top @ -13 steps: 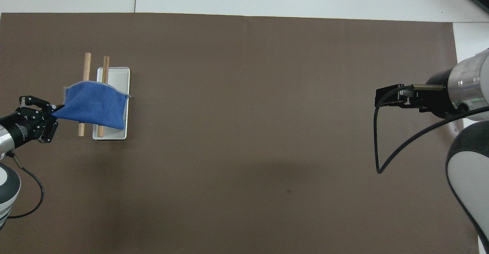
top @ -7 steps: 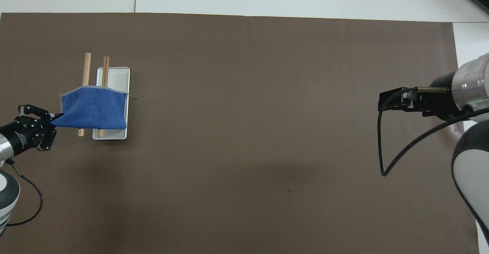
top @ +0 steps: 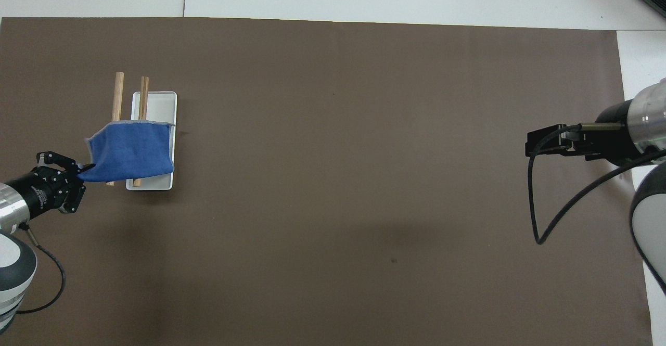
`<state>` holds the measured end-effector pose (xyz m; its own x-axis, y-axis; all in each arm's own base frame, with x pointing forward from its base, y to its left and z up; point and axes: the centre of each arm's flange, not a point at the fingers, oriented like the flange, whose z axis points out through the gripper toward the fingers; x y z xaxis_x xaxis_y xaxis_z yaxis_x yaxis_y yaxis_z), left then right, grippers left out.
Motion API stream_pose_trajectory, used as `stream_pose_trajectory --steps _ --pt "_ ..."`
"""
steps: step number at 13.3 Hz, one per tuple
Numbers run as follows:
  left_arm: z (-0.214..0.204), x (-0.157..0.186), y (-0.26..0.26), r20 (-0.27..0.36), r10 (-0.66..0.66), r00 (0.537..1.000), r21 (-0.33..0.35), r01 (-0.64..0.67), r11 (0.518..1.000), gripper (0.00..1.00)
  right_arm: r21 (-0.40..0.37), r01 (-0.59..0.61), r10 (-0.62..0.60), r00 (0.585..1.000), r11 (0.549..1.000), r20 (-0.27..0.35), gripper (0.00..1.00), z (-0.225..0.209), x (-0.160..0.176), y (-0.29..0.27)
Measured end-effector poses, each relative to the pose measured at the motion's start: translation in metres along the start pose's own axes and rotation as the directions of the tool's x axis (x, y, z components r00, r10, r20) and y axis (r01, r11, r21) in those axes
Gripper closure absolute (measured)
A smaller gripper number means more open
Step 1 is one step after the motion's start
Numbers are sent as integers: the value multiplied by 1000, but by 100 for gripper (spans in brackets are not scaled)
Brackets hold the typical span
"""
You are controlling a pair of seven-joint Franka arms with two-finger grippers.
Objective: Right arm passes towel to left arm to hang
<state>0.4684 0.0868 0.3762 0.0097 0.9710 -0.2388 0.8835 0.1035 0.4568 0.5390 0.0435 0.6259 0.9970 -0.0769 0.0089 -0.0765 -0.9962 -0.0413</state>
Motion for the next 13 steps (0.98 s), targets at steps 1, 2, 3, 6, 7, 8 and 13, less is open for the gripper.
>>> stream_pose_trajectory --steps 1,2,3,6,7,8,13 --pt "1 -1 -1 1 2 1000 3 -2 1000 97 0 -6 6 1000 1000 0 0 0 1 5" --pt "2 -2 -1 2 4 1000 5 -4 1000 97 0 -9 9 1000 1000 0 0 0 1 7" --pt "2 -3 -2 2 5 1000 6 -5 1000 91 0 -10 10 1000 1000 0 0 0 1 8" --pt "3 -3 -2 2 5 1000 8 -5 1000 52 0 -9 9 1000 1000 1 0 0 1 7" --pt "3 -3 -3 2 4 1000 8 -4 1000 39 0 -9 9 1000 1000 1 0 0 1 7" --pt "3 -2 -3 2 4 1000 8 -4 1000 35 0 -7 7 1000 1000 0 0 0 1 6" --pt "-4 11 0 -10 -20 1000 -8 20 1000 33 1 -45 45 999 999 -7 0 -4 2 27"
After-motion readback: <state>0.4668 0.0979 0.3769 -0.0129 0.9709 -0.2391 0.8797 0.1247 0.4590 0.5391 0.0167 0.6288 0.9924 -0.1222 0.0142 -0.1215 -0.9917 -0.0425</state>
